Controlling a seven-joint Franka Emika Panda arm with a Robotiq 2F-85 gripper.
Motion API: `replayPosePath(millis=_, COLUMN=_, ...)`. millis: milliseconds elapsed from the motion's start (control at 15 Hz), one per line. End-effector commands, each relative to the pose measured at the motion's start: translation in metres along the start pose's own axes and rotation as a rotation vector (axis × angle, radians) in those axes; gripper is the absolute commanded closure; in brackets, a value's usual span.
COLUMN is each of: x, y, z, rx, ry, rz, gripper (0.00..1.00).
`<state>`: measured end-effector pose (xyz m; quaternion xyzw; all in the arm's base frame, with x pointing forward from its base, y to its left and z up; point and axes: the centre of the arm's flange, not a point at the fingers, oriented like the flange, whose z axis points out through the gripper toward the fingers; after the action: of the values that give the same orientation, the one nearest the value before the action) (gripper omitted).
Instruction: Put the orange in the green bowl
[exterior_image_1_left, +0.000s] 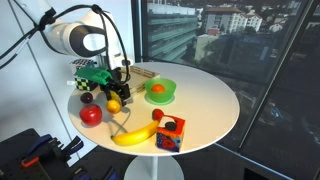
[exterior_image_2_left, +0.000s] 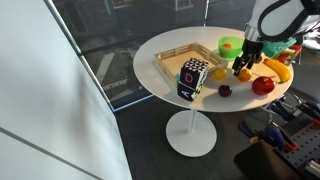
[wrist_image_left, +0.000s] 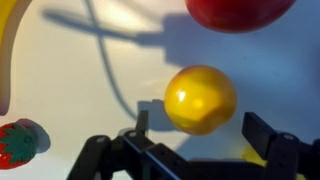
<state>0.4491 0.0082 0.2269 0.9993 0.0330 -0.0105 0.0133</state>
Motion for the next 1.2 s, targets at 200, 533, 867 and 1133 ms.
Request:
replayPosePath(millis=200, x=0.005, y=-0.007, z=0.012, rx=0.000, ry=0.015, rz=-0.004, gripper=0.59)
replayPosePath(millis=533, x=0.001, y=-0.009, z=-0.010, rx=-0.008, ry=-0.033, rz=-0.010, gripper=0.62)
replayPosePath(millis=867, x=0.005, y=-0.006, z=-0.035, rx=-0.018, ry=-0.027, rz=0.001, gripper=0.62)
replayPosePath(millis=1133, x=0.017, y=-0.001, z=-0.051, rx=-0.017, ry=0.016, rz=0.020, gripper=0.62)
